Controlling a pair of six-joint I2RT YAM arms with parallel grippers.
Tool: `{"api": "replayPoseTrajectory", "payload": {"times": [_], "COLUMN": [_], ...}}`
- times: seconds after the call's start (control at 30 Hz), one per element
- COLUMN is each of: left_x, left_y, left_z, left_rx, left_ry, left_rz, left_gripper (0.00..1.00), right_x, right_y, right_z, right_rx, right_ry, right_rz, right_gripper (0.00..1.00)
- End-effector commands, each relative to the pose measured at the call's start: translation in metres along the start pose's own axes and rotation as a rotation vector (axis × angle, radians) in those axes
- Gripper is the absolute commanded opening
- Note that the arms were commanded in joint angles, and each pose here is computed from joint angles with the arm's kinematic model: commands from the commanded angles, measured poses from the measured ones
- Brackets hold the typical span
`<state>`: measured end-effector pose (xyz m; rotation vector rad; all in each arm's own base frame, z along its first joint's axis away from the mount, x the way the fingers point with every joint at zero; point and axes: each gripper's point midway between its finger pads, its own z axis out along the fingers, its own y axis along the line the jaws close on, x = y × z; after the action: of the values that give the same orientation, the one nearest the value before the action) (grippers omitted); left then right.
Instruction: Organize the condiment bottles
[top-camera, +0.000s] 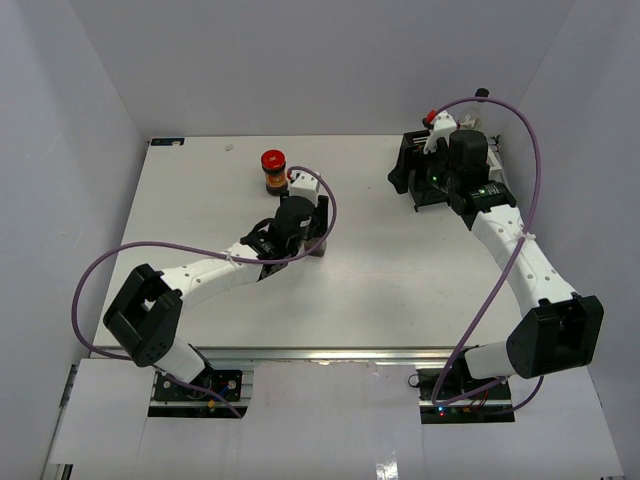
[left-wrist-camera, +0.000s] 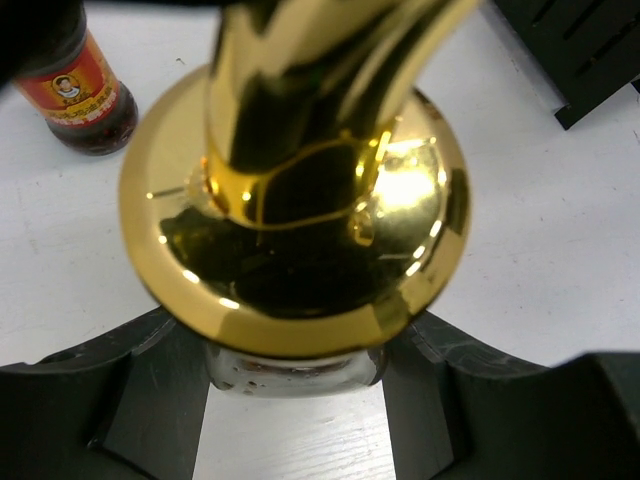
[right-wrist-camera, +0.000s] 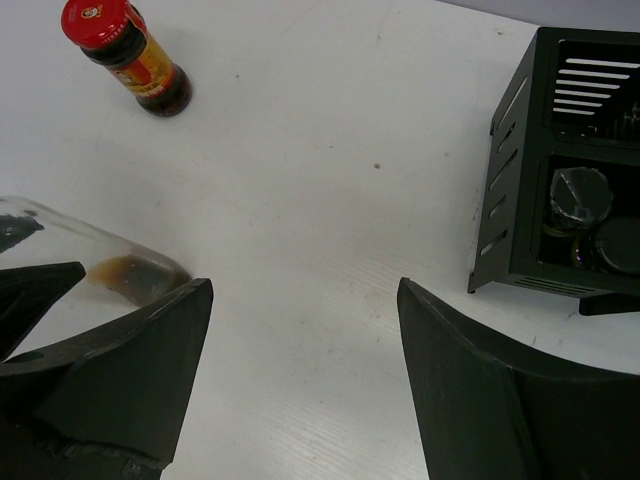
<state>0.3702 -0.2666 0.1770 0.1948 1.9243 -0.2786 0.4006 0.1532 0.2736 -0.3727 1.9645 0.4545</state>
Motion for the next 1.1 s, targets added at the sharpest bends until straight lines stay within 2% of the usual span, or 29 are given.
{"api": "replayPoseTrajectory", "payload": {"times": [0.0,0.23,0.3,0.37,0.47,0.73,0.77,1.07], "left_x": [-0.026,-0.018,-0.015,-0.011,-0.006,0.000,-0.001,-0.011], "left_y": [-0.013,-0.020,-0.021,-0.021,-0.021,-0.023,-0.022,-0.017], "left_z": [0.003,0.010,0.011,0.012,0.013,0.008,0.008,-0.005], "left_rx": [-0.030,-0.031,-0.029,-0.032,-0.040,-0.048,-0.050,-0.067], "left_ry": [-0.061,-0.023,-0.014,-0.001,0.016,0.049,0.050,0.047], "left_rz": [0.000,0.011,0.011,0.018,0.035,0.063,0.064,0.055], "left_gripper": [0.00,0.15,0.24,0.45,0.63,0.82,0.96,0.98], "right_x": [-0.018,-0.018,-0.019,-0.019,-0.018,-0.012,-0.011,-0.007], "right_y": [-0.002,-0.005,-0.005,-0.005,-0.005,-0.004,-0.004,-0.003], "right_z": [-0.006,-0.008,-0.009,-0.009,-0.009,-0.005,-0.004,-0.002], "right_rx": [0.021,0.041,0.041,0.041,0.040,0.030,0.031,0.020], "right_ry": [-0.074,-0.077,-0.078,-0.079,-0.079,-0.070,-0.068,-0.047], "right_rz": [-0.009,-0.016,-0.016,-0.016,-0.016,-0.012,-0.013,-0.012], "right_gripper": [0.80,0.81,0.81,0.81,0.81,0.81,0.81,0.81]}}
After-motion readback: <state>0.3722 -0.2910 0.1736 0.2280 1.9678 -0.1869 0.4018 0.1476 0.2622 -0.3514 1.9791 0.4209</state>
